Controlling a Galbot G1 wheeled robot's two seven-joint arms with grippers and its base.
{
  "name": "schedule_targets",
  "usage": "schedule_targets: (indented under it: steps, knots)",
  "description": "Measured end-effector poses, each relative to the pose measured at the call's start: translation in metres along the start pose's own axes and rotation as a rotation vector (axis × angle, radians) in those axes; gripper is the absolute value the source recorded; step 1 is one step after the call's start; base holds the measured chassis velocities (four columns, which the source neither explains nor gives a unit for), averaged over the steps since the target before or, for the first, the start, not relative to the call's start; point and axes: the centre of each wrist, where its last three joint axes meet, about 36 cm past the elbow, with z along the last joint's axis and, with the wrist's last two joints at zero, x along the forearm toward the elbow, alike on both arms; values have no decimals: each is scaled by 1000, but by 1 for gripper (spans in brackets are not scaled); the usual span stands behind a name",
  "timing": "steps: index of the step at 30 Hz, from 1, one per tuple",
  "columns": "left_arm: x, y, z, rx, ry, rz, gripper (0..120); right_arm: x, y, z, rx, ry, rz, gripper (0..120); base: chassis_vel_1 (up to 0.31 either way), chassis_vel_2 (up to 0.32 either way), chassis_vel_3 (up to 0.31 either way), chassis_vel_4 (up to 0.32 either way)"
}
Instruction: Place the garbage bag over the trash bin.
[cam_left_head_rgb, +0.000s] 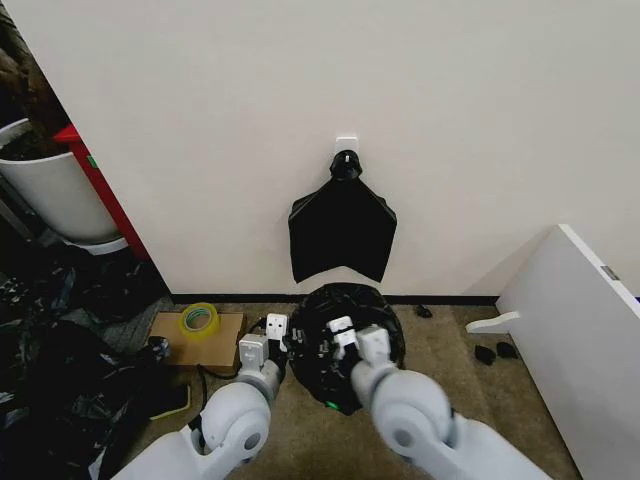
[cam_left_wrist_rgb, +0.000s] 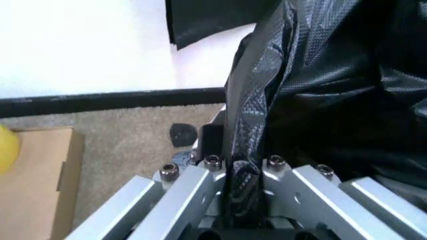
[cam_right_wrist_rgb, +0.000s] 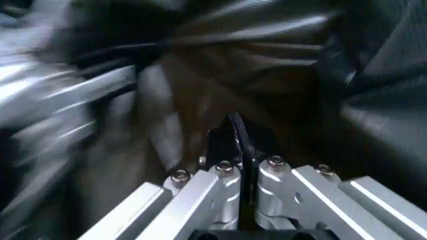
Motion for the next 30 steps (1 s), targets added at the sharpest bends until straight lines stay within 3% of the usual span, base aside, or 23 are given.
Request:
schedule_targets:
  steps: [9,17,24,30]
  knots:
    - [12,-1,2,-7,-22,19,1,-45,10,6,52,43,90,0,0,0,0,0]
    - [25,-1,3,3,-34,29,1,-91,-3,25,111,92,168,0,0,0,0,0]
    - [27,0,3,4,-37,29,1,-93,0,30,121,105,163,0,0,0,0,0]
    - [29,2,3,0,-36,32,1,-83,16,16,109,64,76,0,0,0,0,0]
